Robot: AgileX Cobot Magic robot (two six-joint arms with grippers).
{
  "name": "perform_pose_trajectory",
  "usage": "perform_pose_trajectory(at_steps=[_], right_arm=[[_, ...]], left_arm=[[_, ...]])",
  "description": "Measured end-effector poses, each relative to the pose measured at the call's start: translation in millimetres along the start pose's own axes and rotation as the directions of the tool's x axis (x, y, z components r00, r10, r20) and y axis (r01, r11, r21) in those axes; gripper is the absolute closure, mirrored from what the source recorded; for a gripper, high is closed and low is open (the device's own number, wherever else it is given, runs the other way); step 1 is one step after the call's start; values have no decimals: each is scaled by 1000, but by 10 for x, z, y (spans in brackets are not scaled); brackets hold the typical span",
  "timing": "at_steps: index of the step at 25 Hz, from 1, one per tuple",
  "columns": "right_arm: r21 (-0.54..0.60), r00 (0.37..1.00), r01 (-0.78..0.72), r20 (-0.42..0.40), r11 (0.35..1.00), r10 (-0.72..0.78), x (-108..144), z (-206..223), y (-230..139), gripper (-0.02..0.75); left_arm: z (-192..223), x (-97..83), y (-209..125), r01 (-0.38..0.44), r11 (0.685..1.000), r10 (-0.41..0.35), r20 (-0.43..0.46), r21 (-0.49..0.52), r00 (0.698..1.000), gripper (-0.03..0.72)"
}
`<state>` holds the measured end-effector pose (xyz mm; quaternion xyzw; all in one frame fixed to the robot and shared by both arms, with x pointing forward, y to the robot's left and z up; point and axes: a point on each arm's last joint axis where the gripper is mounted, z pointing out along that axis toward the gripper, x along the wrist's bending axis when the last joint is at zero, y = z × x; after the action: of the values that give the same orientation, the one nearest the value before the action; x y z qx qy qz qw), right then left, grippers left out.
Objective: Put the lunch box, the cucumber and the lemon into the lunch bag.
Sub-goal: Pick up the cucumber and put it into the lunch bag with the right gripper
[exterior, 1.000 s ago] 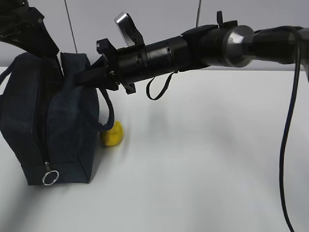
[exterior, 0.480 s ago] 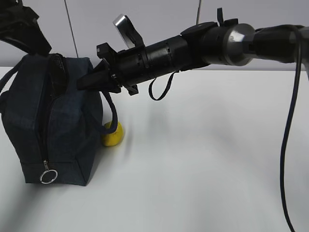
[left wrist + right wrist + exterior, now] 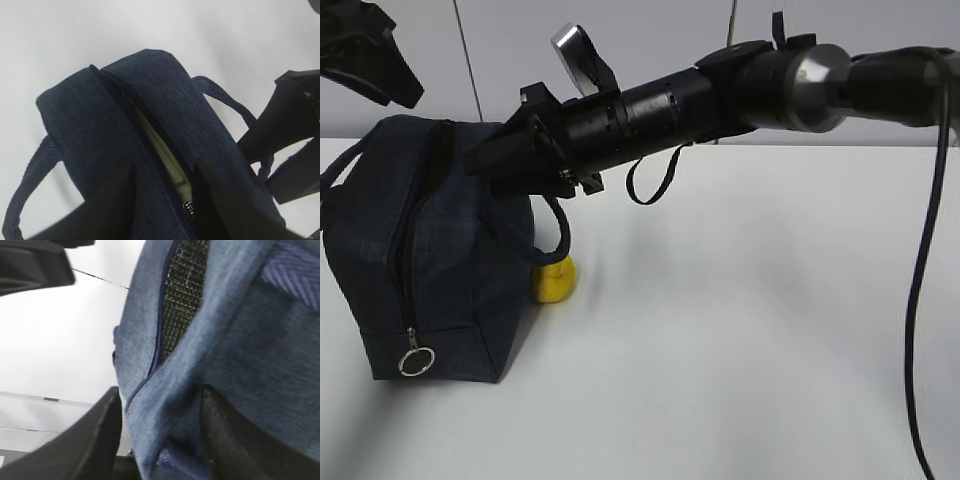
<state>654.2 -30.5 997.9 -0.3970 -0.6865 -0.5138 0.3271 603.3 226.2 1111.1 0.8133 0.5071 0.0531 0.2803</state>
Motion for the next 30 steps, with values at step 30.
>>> perform_pose_trajectory(at_steps=[30], right_arm=[[114, 893, 199, 389, 973, -228, 325, -1280, 192, 454]], left_arm=[[-17, -52, 38, 31, 999, -28, 50, -44, 998, 431]])
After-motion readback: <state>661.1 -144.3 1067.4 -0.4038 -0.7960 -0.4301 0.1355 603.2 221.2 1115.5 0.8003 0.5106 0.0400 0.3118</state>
